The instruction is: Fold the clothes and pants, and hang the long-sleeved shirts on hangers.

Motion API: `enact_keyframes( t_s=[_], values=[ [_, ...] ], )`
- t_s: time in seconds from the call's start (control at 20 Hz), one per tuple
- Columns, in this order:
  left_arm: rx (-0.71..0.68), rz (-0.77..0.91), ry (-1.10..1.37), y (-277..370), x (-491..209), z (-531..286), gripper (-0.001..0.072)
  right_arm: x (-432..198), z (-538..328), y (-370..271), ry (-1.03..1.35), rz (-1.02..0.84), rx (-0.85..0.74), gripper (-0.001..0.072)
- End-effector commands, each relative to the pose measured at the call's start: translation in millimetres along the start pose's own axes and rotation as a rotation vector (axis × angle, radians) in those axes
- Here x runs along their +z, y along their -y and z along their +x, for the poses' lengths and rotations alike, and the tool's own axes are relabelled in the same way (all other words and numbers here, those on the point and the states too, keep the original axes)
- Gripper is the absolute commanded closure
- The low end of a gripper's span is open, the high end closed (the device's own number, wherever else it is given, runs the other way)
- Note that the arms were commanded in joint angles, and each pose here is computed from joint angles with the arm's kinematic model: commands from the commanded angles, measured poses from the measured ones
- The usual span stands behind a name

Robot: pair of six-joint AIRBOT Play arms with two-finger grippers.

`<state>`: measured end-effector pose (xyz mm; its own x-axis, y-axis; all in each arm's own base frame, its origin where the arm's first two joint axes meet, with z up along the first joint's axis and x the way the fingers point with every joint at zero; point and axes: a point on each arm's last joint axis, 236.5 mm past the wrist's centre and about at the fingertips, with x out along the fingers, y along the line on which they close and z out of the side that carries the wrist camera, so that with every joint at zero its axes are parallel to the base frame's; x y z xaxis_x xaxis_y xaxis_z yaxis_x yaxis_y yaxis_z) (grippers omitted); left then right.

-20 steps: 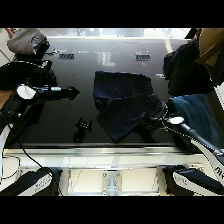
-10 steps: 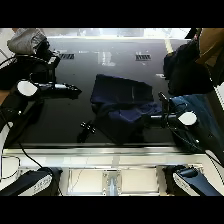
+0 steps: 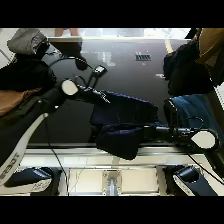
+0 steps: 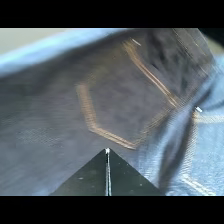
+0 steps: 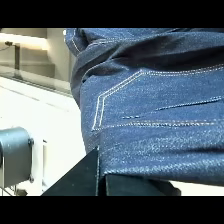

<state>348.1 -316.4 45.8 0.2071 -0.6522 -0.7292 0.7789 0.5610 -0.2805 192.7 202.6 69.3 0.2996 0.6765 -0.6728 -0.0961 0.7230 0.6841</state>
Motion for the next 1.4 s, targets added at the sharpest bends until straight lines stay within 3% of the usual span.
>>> enact_keyframes(
  t_s=[0.0, 0.25, 0.45, 0.8, 1.05, 1.1, 1.15, 1.2, 1.35],
  values=[
    [-0.117, 0.063, -0.171, 28.0, -28.9, 66.8, 0.0702, 30.9, -2.2, -4.5, 0.131, 0.002, 0.011, 0.0671],
    [-0.209, 0.076, -0.31, 40.2, -68.3, 110.0, 0.0702, 65.7, 2.6, -1.0, 0.206, -0.013, -0.028, 0.0671],
    [-0.228, 0.066, -0.335, 37.0, -69.3, 96.2, 0.0701, 110.6, 22.5, -1.4, 0.235, -0.073, -0.066, 0.0671],
    [0.109, -0.133, -0.062, -97.7, -4.3, -46.2, 0.0701, 191.7, 92.4, 45.9, 0.171, -0.087, -0.224, 0.067],
    [0.258, -0.154, 0.115, -124.2, 19.6, -144.3, 0.0701, 241.1, 152.7, 68.5, 0.182, -0.055, -0.236, 0.0669],
    [0.27, -0.148, 0.132, -122.4, 22.5, -153.3, 0.0701, 254.5, 159.4, 66.0, 0.225, -0.028, -0.21, 0.059],
    [0.274, -0.14, 0.141, -119.2, 25.0, -158.0, 0.0701, 269.8, 163.7, 60.3, 0.279, 0.013, -0.171, 0.0291],
    [0.273, -0.137, 0.143, -117.1, 25.5, -159.8, 0.0701, 282.4, 164.6, 54.6, 0.323, 0.043, -0.14, 0.0107],
    [0.249, -0.139, 0.116, -111.2, 19.8, -156.8, 0.0701, 303.6, 156.3, 42.6, 0.382, 0.048, -0.108, 0.0121]
  ],
)
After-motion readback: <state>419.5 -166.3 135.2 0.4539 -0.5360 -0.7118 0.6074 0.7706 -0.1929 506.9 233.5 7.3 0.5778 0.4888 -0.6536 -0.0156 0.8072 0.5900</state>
